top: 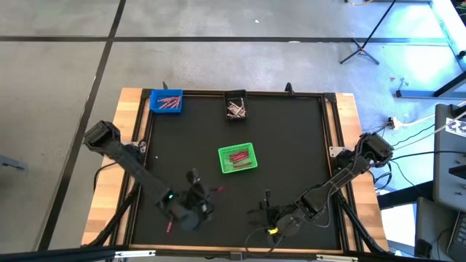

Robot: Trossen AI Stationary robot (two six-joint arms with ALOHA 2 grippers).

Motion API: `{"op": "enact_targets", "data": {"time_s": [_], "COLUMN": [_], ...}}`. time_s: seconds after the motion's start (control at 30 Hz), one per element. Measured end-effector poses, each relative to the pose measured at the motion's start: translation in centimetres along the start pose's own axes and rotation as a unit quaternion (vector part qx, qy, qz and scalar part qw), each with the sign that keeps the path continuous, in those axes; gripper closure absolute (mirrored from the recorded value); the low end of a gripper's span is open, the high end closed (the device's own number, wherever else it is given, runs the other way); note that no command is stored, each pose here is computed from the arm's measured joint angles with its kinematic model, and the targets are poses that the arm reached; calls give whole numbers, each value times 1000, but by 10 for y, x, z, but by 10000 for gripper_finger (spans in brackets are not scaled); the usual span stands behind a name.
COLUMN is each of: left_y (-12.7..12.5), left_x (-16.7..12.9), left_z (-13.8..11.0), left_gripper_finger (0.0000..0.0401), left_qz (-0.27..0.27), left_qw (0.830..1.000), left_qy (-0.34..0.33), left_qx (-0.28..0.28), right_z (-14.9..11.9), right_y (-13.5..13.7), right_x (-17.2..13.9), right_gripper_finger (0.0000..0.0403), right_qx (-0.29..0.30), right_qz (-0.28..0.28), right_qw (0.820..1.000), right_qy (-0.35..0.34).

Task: Sort crayons
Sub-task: Put the red crayon into the green bin

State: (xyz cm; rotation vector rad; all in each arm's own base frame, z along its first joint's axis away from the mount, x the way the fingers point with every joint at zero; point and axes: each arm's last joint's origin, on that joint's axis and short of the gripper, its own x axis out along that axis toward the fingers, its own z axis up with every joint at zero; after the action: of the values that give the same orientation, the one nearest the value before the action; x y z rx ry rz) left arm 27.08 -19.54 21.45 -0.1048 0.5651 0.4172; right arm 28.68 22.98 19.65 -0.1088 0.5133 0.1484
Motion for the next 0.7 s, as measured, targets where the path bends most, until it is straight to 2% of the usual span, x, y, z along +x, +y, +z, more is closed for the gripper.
{"op": "enact_targets", "data": {"time_s": [0.2,0.37,0.5,0.7], "left_y": [29,57,78,105], "left_x": [42,73,102,148], "left_z": [31,50,51,46], "left_gripper_finger": [389,389,389,389], "left_qz": [54,81,96,71], "left_qw": [998,996,993,991], "left_qy": [-11,0,34,91], "left_qx": [38,40,65,74], "right_z": [2,0,0,-6], "right_y": [0,-2,-3,-2], "right_x": [1,2,2,8], "right_gripper_finger": [244,244,244,244], "right_qx": [8,1,-10,-22], "right_qz": [-23,-40,-57,-74], "right_qw": [1000,999,998,997], "right_qy": [-17,-14,-18,-10]}}
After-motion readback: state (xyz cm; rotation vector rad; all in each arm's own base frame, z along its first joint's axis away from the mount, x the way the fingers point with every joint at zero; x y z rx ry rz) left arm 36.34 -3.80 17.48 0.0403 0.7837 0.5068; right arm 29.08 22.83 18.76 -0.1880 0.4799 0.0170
